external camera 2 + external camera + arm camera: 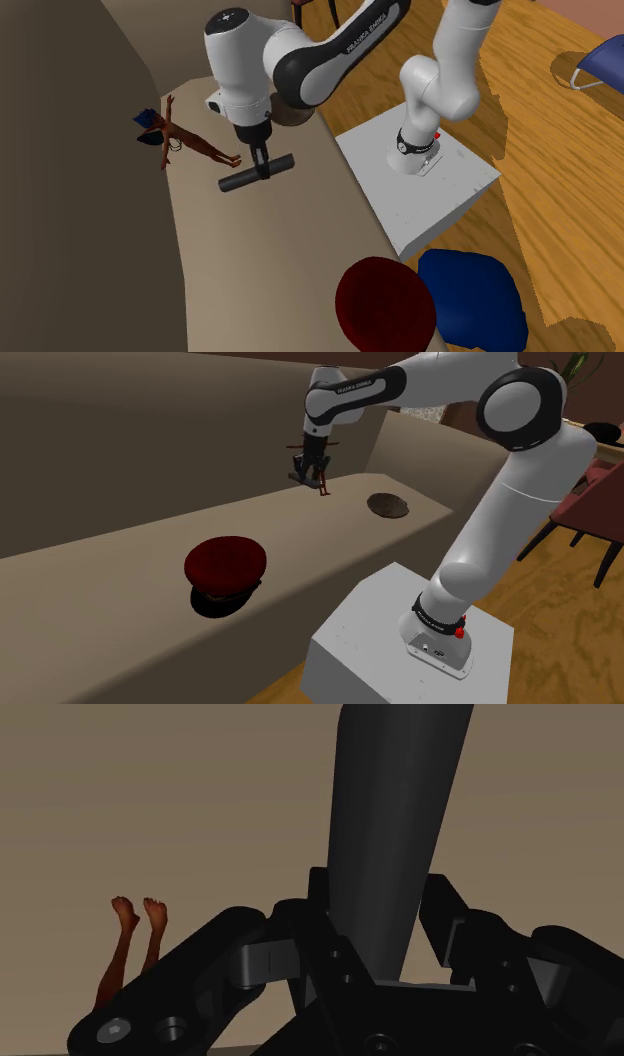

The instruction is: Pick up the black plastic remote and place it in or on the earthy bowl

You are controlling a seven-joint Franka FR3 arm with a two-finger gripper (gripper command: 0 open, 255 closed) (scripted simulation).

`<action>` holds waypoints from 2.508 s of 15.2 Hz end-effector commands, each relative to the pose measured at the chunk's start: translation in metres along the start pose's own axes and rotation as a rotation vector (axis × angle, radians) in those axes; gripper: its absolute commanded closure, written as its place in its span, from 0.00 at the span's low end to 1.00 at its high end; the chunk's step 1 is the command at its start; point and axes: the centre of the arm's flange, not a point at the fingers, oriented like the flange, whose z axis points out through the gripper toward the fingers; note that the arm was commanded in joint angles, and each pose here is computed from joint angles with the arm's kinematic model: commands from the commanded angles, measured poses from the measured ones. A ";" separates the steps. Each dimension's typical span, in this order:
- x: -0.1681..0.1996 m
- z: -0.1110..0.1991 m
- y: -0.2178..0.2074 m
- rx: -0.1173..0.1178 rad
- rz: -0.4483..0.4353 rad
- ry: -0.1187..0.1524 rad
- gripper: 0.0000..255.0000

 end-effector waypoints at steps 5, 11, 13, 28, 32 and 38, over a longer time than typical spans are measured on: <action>-0.032 -0.001 0.072 0.000 -0.001 0.000 1.00; -0.064 -0.004 0.144 0.000 -0.001 0.000 1.00; -0.075 -0.005 0.169 0.000 -0.001 0.000 1.00; -0.147 0.000 0.332 0.000 -0.001 0.000 1.00; -0.147 0.021 0.333 0.000 -0.001 0.000 1.00; -0.146 0.050 0.335 0.000 -0.001 0.000 1.00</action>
